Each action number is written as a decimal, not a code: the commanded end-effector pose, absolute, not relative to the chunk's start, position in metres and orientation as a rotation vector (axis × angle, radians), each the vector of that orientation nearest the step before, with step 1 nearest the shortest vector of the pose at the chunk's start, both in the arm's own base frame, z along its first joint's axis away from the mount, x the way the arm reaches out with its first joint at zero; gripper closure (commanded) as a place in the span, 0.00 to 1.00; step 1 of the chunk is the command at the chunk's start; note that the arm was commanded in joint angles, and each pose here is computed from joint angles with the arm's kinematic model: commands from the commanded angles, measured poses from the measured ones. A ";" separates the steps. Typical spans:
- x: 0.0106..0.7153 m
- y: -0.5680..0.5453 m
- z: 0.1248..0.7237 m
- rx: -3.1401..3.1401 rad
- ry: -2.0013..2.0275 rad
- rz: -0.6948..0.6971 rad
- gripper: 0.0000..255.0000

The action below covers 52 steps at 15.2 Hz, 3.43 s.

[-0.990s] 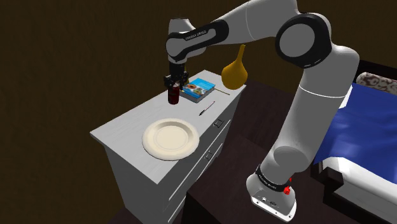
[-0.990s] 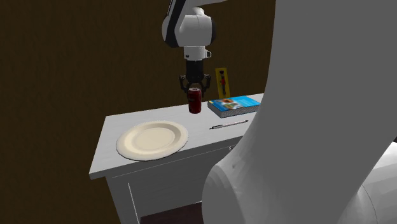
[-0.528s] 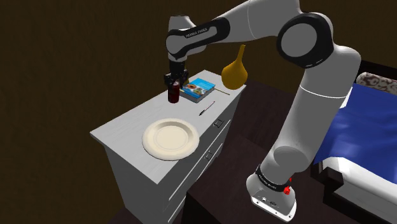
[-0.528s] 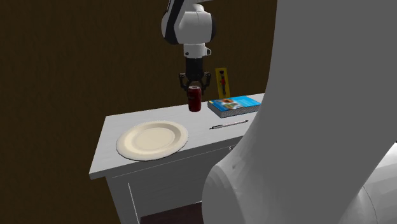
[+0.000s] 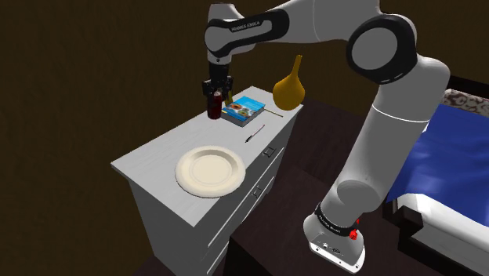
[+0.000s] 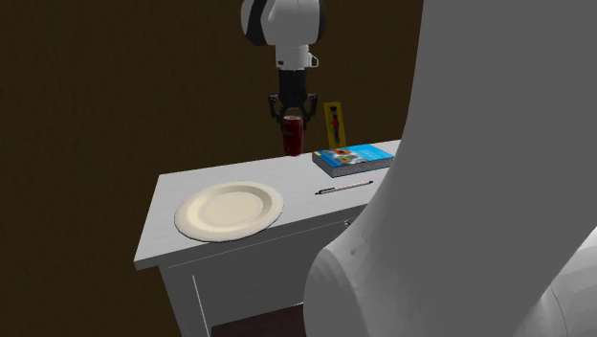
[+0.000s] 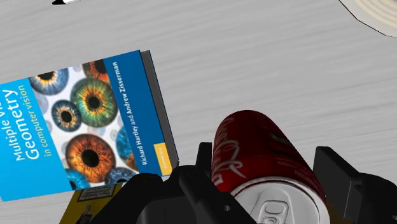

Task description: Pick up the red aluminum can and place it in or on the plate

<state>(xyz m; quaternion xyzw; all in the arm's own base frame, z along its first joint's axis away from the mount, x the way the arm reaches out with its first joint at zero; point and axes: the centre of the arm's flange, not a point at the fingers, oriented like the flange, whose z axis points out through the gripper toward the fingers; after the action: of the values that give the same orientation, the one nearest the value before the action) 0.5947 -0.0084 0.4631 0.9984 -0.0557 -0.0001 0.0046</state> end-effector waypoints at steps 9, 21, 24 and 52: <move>0.568 0.019 0.501 3.128 -0.174 0.000 1.00; 0.457 0.131 0.520 3.128 -0.174 0.000 1.00; 0.430 0.159 0.524 3.128 -0.174 0.000 1.00; 0.398 0.192 0.427 3.128 -0.174 0.000 1.00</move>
<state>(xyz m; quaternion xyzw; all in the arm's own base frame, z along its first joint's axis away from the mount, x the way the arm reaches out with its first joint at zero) 0.3975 0.1919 0.4265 0.9984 -0.0557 -0.0004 0.0047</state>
